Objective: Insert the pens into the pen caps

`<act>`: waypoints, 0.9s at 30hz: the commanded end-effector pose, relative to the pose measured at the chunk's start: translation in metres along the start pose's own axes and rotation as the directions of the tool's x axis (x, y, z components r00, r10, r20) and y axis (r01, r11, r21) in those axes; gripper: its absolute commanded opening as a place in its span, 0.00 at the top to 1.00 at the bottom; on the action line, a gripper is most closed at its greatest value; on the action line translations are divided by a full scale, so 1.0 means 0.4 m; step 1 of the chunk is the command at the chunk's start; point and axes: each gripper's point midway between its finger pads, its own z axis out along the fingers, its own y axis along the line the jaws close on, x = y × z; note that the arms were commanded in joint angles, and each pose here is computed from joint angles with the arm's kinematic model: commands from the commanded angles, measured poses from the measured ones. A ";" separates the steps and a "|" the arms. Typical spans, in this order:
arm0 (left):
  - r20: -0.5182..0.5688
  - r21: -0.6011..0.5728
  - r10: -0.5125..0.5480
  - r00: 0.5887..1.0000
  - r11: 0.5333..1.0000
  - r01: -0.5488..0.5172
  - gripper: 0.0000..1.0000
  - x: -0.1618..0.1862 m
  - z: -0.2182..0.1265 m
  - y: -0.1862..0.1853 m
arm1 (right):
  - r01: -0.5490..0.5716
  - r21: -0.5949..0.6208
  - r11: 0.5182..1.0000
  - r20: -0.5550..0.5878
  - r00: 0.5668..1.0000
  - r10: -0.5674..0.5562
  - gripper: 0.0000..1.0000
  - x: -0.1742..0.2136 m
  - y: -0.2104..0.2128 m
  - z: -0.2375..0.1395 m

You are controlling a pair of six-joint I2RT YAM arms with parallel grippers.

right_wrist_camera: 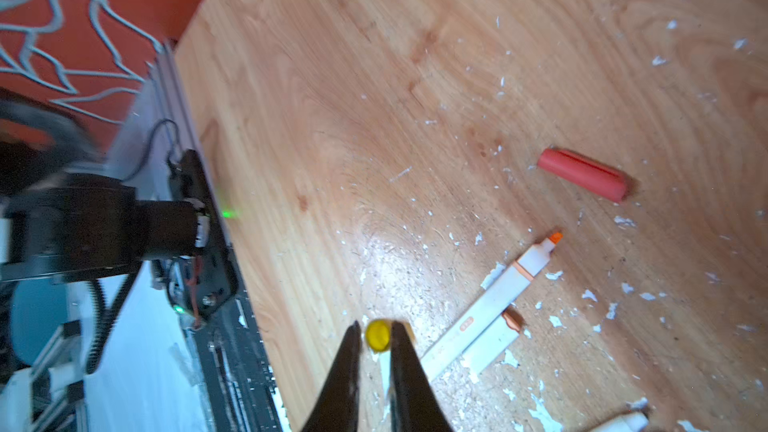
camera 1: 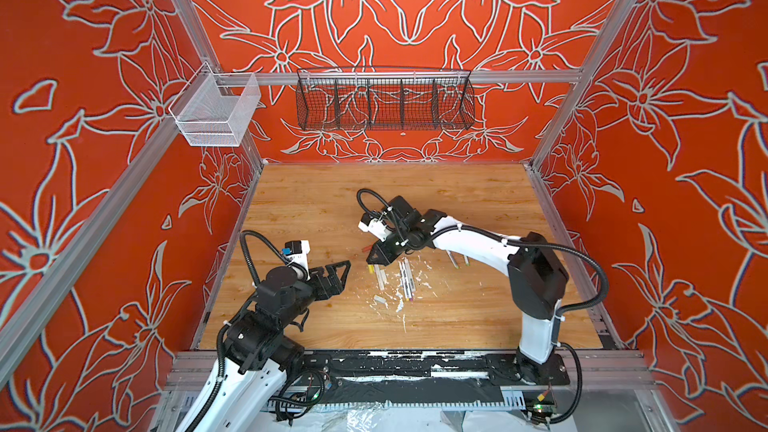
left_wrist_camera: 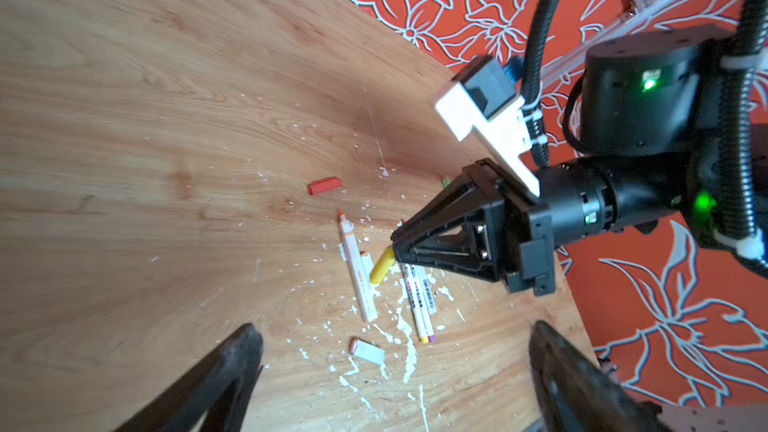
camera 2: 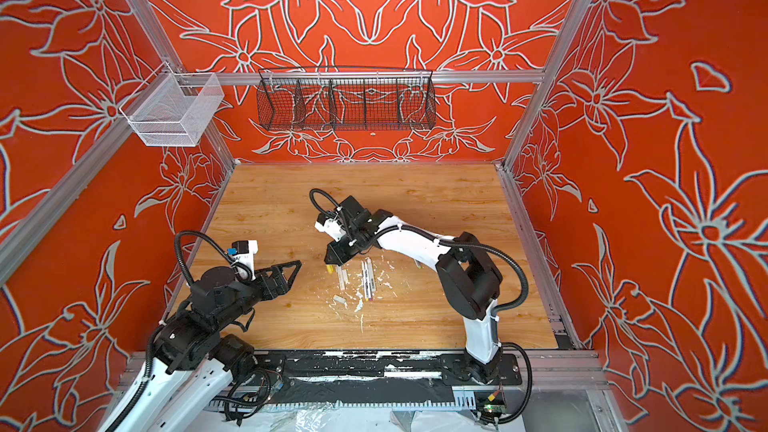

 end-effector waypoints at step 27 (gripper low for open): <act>0.030 -0.054 0.026 0.999 0.998 -0.024 0.03 -0.018 0.006 0.024 | -0.121 0.196 0.973 -0.247 0.954 0.168 0.59 0.300 -0.085 0.028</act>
